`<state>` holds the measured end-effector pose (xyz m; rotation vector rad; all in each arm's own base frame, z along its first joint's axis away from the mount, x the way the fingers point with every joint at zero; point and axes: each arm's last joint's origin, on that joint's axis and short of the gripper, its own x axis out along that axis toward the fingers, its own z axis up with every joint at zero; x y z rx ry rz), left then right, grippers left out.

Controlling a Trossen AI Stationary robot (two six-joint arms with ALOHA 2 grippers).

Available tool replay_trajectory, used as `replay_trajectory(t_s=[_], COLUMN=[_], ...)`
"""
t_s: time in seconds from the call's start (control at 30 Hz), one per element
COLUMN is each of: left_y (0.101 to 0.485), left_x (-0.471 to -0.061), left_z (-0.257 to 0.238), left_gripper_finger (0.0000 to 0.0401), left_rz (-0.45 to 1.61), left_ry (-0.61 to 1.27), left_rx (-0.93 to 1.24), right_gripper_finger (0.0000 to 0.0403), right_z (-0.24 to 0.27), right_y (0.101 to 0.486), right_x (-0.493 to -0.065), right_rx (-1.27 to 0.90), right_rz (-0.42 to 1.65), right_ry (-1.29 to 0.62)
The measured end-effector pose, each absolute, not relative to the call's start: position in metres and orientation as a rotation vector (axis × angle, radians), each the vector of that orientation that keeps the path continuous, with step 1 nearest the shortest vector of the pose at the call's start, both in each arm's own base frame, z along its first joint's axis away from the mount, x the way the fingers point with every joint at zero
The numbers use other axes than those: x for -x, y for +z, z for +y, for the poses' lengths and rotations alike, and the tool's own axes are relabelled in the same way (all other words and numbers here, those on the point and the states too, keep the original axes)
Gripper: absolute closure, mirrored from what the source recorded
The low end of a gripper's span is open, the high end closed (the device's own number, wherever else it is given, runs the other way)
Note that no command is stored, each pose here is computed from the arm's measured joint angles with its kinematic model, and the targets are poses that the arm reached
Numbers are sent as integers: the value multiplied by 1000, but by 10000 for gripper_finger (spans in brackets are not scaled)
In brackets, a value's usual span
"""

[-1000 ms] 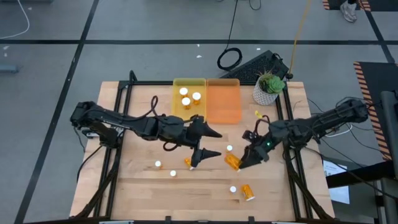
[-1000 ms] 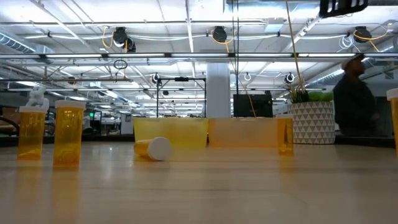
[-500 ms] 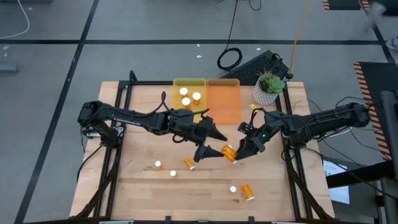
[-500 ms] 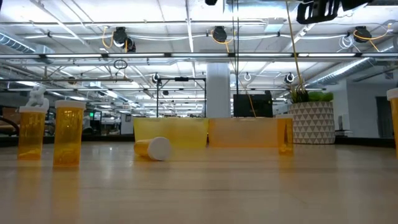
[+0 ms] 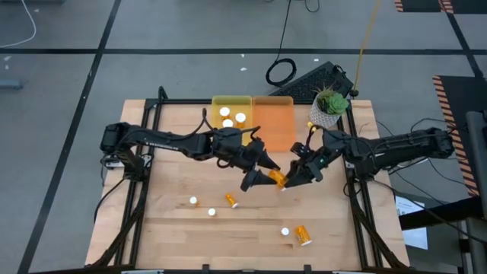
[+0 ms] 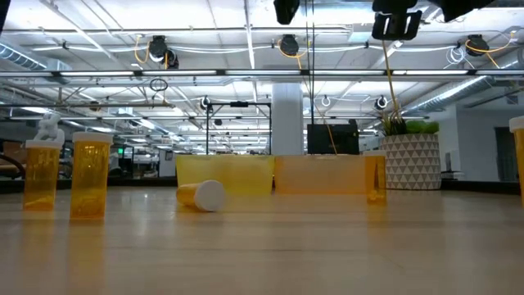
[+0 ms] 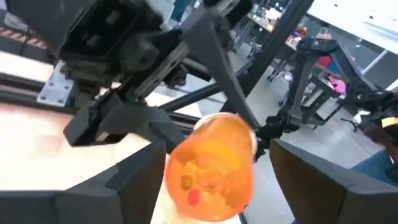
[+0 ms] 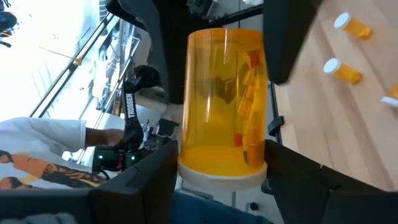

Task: Pick and place medicine bottles into bin by pill shape (circle, oval)
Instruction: Put the large orange capsule bottle into the yellow bin

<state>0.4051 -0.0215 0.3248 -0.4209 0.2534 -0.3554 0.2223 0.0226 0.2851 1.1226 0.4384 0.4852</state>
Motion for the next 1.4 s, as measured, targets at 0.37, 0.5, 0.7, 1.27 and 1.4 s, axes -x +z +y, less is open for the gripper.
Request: replay_trajectory(t_s=[0.37, 0.5, 0.7, 1.27, 1.4], left_y=[326, 325, 324, 320, 321], left_x=[-405, -405, -405, -403, -403], left_z=[-13, -11, -10, -6, -6], left_gripper_finger=[204, 215, 169, 146, 188], left_rz=[250, 264, 278, 328, 319], left_ry=[-385, -394, -383, -409, -413], left_rx=[433, 446, 473, 496, 490], right_gripper_finger=[184, 184, 184, 184, 183], right_z=[17, 17, 17, 17, 17], right_y=[285, 284, 284, 283, 283], right_x=[-223, -223, -223, -223, -223], right_rx=[-1080, -1079, -1077, -1072, -1075], right_rz=[412, 416, 416, 421, 422], right_ry=[470, 466, 465, 457, 457])
